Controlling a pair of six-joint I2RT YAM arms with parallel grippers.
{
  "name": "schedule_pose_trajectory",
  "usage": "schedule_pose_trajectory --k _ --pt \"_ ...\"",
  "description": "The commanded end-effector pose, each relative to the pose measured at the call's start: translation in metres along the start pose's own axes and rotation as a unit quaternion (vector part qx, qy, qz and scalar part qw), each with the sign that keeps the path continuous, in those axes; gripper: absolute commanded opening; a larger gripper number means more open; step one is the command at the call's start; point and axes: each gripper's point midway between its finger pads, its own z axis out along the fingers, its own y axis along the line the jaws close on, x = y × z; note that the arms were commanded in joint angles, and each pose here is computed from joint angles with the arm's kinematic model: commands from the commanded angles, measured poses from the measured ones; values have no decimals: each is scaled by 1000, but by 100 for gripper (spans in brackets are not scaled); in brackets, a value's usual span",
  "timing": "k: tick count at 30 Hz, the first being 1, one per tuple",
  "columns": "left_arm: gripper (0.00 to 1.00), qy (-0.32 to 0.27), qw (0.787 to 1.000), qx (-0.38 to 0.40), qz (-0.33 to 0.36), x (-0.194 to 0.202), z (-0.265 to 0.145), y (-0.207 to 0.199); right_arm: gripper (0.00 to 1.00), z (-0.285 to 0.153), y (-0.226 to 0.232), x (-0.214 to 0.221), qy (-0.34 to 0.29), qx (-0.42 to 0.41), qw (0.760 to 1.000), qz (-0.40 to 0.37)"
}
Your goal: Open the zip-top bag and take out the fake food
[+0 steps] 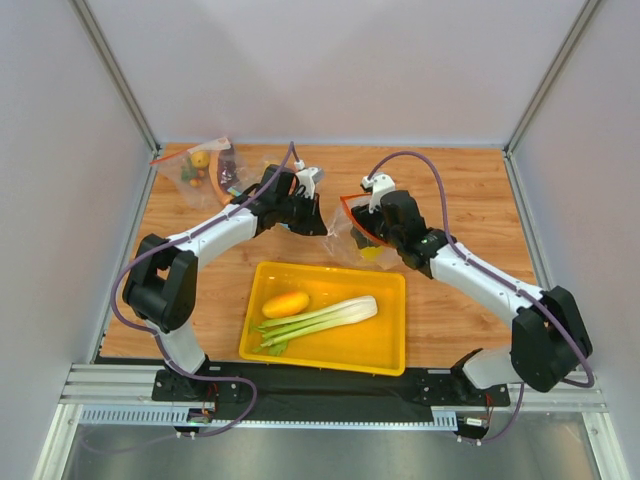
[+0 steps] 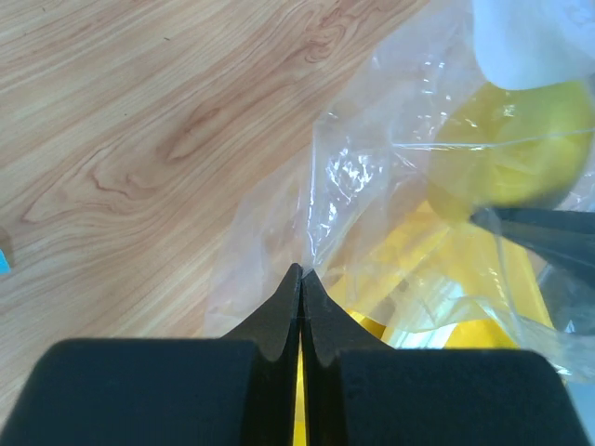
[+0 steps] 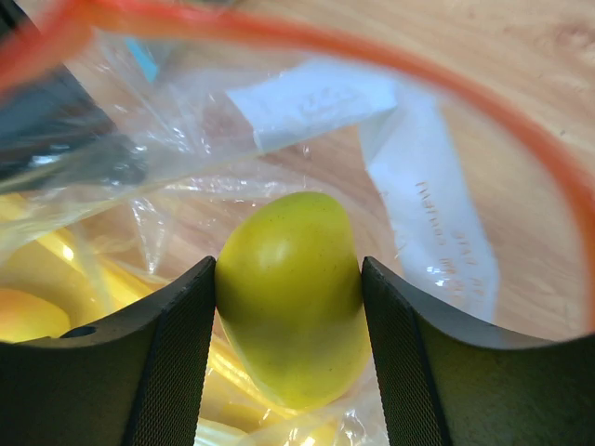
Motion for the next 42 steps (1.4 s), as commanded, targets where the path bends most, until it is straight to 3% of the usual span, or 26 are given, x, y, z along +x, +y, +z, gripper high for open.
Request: schedule_pose_trajectory --k 1,13,26,38,42 --pt "0 -17 1000 6 16 -17 -6 -7 32 -10 -9 -21 -41 26 999 19" --pt "0 -10 1000 -1 13 -13 -4 -3 32 -57 -5 -80 -157 13 985 71" --pt "0 -4 1000 -9 8 -11 -2 0 32 -102 -15 -133 -226 38 972 50" --pt "0 7 1000 -19 1 -7 2 6 32 -153 -19 -153 -260 44 964 23" --pt "0 7 1000 -22 2 -8 2 7 29 -154 -12 -139 -229 31 973 17"
